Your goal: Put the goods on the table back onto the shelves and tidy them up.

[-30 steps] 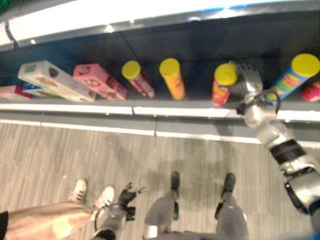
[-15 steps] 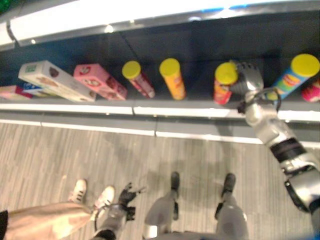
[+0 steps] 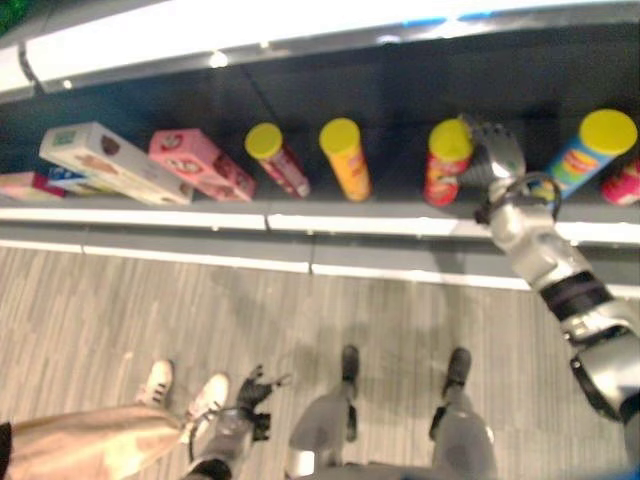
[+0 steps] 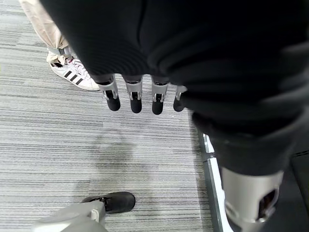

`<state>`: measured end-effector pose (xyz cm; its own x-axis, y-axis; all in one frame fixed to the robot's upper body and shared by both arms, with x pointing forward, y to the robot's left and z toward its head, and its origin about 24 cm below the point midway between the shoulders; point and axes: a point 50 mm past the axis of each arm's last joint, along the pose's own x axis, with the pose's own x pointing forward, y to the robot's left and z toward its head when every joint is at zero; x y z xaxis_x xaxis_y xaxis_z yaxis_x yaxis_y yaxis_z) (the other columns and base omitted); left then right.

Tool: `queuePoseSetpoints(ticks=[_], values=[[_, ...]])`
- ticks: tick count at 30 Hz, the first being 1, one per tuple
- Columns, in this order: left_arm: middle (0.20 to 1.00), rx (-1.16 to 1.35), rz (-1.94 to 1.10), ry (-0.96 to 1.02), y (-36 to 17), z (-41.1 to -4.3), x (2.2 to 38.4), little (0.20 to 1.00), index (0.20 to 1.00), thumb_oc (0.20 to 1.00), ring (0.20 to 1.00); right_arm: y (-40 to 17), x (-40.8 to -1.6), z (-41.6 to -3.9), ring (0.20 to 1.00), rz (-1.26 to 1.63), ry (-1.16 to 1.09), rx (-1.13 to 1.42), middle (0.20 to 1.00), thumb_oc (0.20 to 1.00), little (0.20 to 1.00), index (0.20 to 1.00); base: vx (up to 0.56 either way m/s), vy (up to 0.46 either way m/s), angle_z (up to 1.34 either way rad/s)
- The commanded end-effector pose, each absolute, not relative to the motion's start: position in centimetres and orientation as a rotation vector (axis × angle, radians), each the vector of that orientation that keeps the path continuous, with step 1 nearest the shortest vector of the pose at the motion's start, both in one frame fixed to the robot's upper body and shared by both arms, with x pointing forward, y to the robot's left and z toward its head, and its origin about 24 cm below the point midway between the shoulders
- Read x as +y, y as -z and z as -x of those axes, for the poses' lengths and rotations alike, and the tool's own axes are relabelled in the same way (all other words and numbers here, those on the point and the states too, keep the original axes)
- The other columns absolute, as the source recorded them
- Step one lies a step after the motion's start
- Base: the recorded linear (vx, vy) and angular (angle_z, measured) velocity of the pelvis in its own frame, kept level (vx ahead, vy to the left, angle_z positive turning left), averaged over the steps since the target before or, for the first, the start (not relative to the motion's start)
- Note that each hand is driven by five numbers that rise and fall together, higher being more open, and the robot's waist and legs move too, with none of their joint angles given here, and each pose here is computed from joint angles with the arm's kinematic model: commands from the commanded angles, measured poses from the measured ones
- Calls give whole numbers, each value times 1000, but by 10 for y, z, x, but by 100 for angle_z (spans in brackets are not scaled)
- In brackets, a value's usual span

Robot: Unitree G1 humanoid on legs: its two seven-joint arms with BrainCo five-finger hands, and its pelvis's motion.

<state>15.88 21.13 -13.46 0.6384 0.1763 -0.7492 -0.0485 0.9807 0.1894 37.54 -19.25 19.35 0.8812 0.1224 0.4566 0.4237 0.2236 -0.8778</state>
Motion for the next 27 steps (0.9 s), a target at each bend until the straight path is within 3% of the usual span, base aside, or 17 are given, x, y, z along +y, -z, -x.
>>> queuePoseSetpoints(ticks=[1,10,18,20,23,25,27], values=[[1000,887,-226,-118,135,-162,219,1000,1000,1000,1000,-223,-177,-379,1000,1313,240,-618,1000,1000,1000,1000,0,0,0],[1000,885,-237,-115,134,-165,218,1000,1000,1000,1000,-230,-177,-371,1000,1240,263,-676,1000,1000,1000,1000,0,0,0],[1000,907,-252,-136,135,-162,223,1000,1000,1000,1000,-235,-177,-329,1000,1060,307,-840,1000,1000,1000,1000,30,40,-3],[1000,917,-253,-150,135,-160,226,1000,1000,1000,1000,-223,-179,-318,1000,1003,229,-802,1000,1000,1000,1000,47,64,-22],[1000,946,-256,-168,137,-153,235,1000,1000,1000,1000,-170,-185,-297,1000,672,-75,-543,1000,1000,1000,1000,38,89,-34],[1000,947,-257,-166,137,-152,235,1000,1000,1000,1000,-169,-185,-296,1000,671,-75,-540,1000,1000,1000,1000,23,68,-52],[1000,977,-257,-171,139,-144,241,1000,1000,1000,1000,-116,-200,-268,1000,408,-231,-291,1000,1000,1000,1000,31,146,-49]])
